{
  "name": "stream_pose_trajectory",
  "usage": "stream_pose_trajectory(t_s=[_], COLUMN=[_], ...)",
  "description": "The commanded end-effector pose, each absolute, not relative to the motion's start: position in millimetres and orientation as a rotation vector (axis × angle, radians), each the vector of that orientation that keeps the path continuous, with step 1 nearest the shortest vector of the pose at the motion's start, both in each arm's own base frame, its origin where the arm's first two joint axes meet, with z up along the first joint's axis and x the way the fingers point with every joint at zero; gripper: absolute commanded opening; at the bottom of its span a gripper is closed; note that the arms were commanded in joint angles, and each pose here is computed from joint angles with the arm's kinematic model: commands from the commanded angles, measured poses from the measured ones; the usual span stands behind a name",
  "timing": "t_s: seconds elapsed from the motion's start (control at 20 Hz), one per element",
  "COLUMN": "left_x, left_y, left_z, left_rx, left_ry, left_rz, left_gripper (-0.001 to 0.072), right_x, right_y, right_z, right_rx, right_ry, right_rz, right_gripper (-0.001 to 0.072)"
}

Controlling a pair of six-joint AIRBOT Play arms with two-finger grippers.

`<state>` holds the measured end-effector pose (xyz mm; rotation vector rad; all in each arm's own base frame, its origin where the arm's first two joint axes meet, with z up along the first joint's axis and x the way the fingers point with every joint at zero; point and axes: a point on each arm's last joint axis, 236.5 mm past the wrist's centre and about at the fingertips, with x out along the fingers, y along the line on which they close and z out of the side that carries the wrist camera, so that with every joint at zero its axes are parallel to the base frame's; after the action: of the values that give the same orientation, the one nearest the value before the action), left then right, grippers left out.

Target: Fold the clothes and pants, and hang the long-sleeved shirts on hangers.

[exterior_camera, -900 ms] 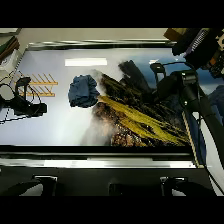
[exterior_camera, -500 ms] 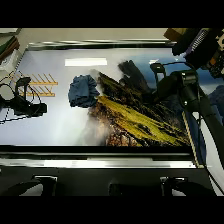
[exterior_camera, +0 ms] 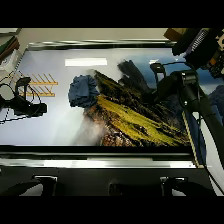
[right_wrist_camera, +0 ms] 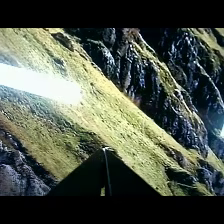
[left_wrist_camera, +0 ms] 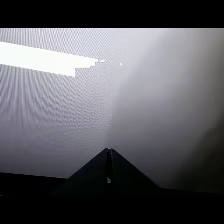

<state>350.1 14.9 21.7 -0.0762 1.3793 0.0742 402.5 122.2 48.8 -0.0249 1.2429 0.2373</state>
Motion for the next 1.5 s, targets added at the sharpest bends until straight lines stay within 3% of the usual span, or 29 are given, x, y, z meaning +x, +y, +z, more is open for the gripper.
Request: stream_pose_trajectory(t_s=[0.0, 0.05, 0.1, 0.2, 0.4, 0.7, 0.75, 0.8, 0.85, 1.1, 1.3, 1.45], left_x=[351.6, 356.3, 366.0, 396.3, 457.8, 521.9, 521.9, 519.4, 516.4, 474.9, 382.4, 298.5], left_y=[14.9, 11.8, 2.5, -32.8, -80.8, -113.9, -114.4, -115.1, -115.8, -140.0, -233.8, -301.2], left_z=[21.1, 20.9, 21.9, 25.6, -2.4, -90.6, -101.3, -105.4, -102.6, -31.9, 10.6, -15.4], left_rx=[-0.104, -0.170, -0.240, -0.281, -0.181, -0.129, -0.123, -0.116, -0.113, -0.030, -0.071, -0.021], left_ry=[1.374, 1.356, 1.321, 1.219, 1.111, 1.188, 1.231, 1.274, 1.303, 1.386, 1.500, 1.588], left_rz=[0.097, 0.132, 0.128, -0.007, -0.092, -0.102, -0.100, -0.100, -0.102, -0.202, -0.429, -0.513], left_gripper=[0.0113, 0.0492, 0.0720, 0.0720, 0.0720, 0.0717, 0.0601, 0.0297, 0.0038, 0.0013, 0.0013, 0.0013], right_x=[402.7, 402.7, 402.8, 412.1, 432.6, 430.2, 428.8, 426.5, 426.1, 390.2, 348.7, 324.3], right_y=[122.7, 122.6, 122.6, 124.7, 129.5, 129.7, 129.7, 131.5, 133.0, 126.6, 116.6, 110.8], right_z=[49.6, 49.6, 49.6, 53.2, 63.0, 61.8, 61.2, 60.6, 60.7, 49.5, 54.5, 72.5], right_rx=[-0.025, -0.025, -0.025, -0.015, 0.009, 0.017, 0.017, 0.025, 0.031, 0.060, -0.008, -0.042], right_ry=[1.241, 1.241, 1.240, 1.198, 1.102, 1.114, 1.121, 1.130, 1.131, 1.296, 1.428, 1.455], right_rz=[0.238, 0.238, 0.238, 0.238, 0.238, 0.235, 0.236, 0.241, 0.245, 0.204, 0.230, 0.255], right_gripper=[0.0034, 0.0034, 0.0034, 0.0035, 0.0034, 0.0035, 0.0035, 0.0036, 0.0037, 0.0088, 0.0088, 0.0088])
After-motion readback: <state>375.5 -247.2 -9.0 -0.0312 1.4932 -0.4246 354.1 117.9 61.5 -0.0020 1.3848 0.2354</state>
